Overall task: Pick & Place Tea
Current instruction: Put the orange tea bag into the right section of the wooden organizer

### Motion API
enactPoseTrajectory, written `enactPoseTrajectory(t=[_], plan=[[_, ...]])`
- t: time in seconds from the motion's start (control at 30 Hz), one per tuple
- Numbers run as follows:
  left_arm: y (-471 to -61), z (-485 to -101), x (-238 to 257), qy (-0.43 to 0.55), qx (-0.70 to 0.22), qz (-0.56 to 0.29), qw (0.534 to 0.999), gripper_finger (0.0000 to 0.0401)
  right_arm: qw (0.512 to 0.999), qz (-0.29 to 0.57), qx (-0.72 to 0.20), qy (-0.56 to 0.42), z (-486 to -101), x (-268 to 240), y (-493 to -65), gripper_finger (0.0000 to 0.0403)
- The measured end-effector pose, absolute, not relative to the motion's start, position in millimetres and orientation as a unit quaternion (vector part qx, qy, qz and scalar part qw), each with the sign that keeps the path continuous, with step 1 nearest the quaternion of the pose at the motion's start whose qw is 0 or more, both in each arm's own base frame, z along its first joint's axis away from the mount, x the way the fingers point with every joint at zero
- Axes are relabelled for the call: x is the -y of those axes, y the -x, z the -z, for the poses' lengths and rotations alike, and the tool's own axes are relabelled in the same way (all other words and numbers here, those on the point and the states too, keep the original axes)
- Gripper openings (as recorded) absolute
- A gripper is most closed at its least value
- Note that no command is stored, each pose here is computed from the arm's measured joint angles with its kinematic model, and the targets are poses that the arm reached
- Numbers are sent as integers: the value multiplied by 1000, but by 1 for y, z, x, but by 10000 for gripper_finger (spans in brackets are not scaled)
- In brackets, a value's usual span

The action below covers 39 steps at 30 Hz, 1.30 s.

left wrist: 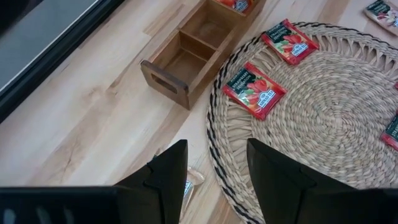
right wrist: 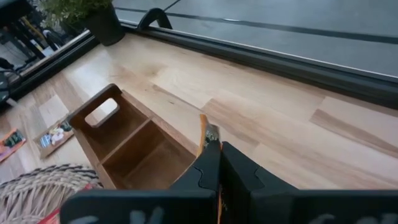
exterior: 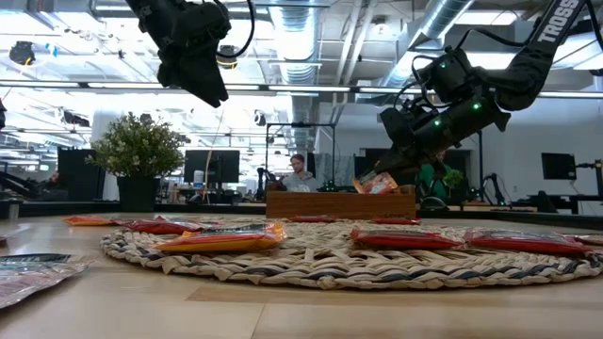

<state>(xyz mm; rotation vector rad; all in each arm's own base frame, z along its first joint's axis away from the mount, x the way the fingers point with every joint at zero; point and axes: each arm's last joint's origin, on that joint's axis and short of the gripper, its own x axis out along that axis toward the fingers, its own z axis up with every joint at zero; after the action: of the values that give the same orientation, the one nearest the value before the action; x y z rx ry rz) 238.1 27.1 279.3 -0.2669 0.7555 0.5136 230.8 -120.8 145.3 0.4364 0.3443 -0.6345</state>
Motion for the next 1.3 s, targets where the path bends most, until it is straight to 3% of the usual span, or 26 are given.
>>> enactPoseTrajectory(t=[0.23,0.57,0.77,0.97,1.3], plan=[[-238,-279,-27,129,-364,-248,889,158,913,305,-168,-212,-145,121,-231,6],[-238,-279,-27,128,-364,-248,889,158,913,305,-167,-215,-145,123,-230,105],[-238,-279,-27,128,-364,-248,889,158,918,301,-158,-202,-152,122,-229,140],[-238,-279,-27,140,-363,-246,888,158,939,285,-107,-162,-182,116,-223,147],[-239,-279,-25,201,-360,-231,881,158,963,234,-76,-113,-229,82,-197,127]])
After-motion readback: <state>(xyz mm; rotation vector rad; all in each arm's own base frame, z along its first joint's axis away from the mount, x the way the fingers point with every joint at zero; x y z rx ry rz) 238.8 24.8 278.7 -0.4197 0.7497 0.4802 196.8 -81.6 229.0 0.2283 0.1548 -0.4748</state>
